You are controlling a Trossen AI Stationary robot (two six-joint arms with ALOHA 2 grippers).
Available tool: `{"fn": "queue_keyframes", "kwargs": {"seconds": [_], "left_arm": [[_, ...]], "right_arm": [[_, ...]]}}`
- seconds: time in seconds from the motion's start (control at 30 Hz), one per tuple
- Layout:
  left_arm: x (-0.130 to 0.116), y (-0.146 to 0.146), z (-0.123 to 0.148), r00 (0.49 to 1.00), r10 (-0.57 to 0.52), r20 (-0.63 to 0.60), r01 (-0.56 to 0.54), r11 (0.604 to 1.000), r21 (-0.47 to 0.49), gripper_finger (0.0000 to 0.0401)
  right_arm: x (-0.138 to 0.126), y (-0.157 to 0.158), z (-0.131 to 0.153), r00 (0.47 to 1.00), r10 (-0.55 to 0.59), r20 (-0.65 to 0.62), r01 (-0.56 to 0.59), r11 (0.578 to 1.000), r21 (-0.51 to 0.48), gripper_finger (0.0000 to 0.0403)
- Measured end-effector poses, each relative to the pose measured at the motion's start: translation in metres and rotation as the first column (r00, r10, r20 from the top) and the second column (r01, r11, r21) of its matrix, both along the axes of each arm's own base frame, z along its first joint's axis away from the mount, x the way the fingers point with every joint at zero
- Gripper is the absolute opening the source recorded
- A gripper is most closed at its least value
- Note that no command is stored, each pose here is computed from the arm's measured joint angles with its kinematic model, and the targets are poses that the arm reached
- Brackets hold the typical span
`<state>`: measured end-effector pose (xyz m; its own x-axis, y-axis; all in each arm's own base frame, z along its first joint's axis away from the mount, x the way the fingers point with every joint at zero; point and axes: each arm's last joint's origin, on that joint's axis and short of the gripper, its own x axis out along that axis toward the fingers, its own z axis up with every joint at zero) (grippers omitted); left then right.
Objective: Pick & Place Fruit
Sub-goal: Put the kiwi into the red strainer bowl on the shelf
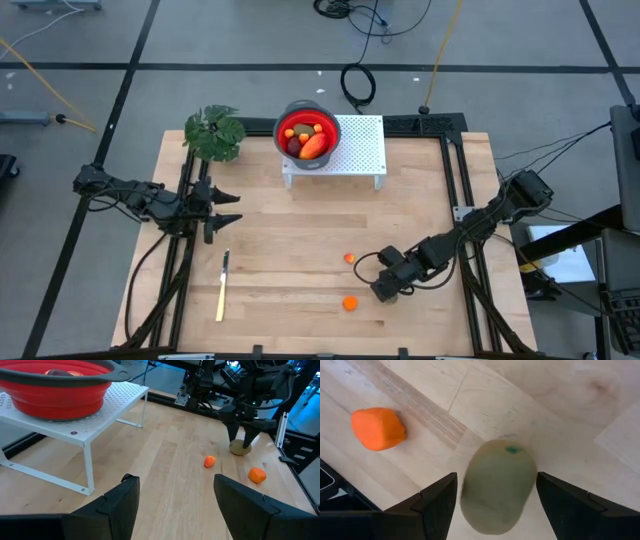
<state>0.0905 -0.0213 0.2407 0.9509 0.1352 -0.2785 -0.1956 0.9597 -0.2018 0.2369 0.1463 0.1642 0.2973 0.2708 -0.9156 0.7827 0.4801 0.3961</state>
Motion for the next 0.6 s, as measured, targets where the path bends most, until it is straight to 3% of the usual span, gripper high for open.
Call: {"fn": "queue_keyframes", "kwargs": {"seconds": [0.4, 0.6], "left_arm": [[0.0, 0.0, 0.0, 1.0, -0.001, 0.0, 0.001, 1.0, 0.002, 0.0255], [0.0, 0.0, 0.0, 1.0, -0.001, 0.0, 0.001, 1.0, 0.001, 0.0255]], "right_arm": [[-0.006, -0.004, -0.009, 1.0, 0.006, -0.026, -0.006, 1.0, -0.016, 0.026], [-0.007, -0.004, -0.012, 1.0, 0.006, -0.021, -0.007, 1.0, -0.013, 0.0228]]}}
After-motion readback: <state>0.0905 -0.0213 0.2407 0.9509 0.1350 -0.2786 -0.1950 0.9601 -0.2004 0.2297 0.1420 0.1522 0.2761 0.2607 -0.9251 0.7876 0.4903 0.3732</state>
